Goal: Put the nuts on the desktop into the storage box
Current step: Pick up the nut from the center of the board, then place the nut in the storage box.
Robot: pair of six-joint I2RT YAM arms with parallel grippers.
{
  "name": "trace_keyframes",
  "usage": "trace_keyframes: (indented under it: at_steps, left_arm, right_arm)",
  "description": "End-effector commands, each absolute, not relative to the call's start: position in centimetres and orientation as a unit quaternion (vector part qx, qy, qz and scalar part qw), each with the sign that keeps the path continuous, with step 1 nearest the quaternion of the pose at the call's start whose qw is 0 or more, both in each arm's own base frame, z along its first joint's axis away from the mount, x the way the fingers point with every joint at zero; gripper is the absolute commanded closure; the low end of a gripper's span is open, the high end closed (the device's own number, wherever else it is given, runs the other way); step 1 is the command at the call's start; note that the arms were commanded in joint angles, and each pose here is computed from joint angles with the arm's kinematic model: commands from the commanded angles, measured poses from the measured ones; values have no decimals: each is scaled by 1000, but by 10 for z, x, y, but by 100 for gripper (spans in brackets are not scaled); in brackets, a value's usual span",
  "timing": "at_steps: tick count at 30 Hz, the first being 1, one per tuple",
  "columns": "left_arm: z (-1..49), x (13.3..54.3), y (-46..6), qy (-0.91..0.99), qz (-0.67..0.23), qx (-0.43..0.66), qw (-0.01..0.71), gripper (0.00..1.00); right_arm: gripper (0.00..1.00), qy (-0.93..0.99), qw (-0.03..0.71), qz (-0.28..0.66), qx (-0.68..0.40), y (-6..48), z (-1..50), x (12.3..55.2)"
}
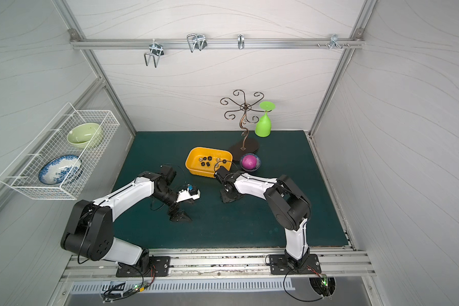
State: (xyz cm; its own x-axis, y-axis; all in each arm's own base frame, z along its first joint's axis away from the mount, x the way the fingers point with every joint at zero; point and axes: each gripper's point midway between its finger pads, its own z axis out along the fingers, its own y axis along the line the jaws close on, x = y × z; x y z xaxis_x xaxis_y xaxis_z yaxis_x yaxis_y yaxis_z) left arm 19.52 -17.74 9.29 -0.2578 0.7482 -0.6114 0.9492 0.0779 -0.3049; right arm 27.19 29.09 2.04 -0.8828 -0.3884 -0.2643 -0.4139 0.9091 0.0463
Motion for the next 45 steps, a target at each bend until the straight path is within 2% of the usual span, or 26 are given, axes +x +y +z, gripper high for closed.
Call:
trace_keyframes:
  at_steps: [1, 3, 7, 17, 23, 31, 38, 45]
  left_arm:
    - [100, 207, -181, 719, -326, 591, 165, 1]
    - [101, 210, -182, 721, -323, 589, 171, 1]
    - [106, 218, -184, 722, -315, 585, 190, 2]
    - [155, 265, -193, 710, -249, 564, 339, 1]
    - [183, 277, -198, 697, -245, 563, 369, 1]
    - [236, 290, -201, 687, -287, 534, 401, 1]
    - [278, 323, -184, 688, -299, 486, 448, 1]
    - [296, 351, -176, 698, -305, 445, 471, 1]
  right_arm:
    - [75, 971, 99, 59, -209, 294, 9, 263]
    - [80, 971, 101, 63, -207, 294, 13, 263]
    - [78, 970, 105, 70, -206, 295, 22, 262]
    - [78, 967, 132, 105, -193, 296, 74, 259]
    - [78, 959, 156, 134, -194, 302, 117, 260]
    - [79, 940, 200, 177, -212, 320, 179, 271]
    - [79, 924, 250, 196, -214, 334, 220, 300]
    - [80, 910, 304, 195, -206, 347, 237, 347]
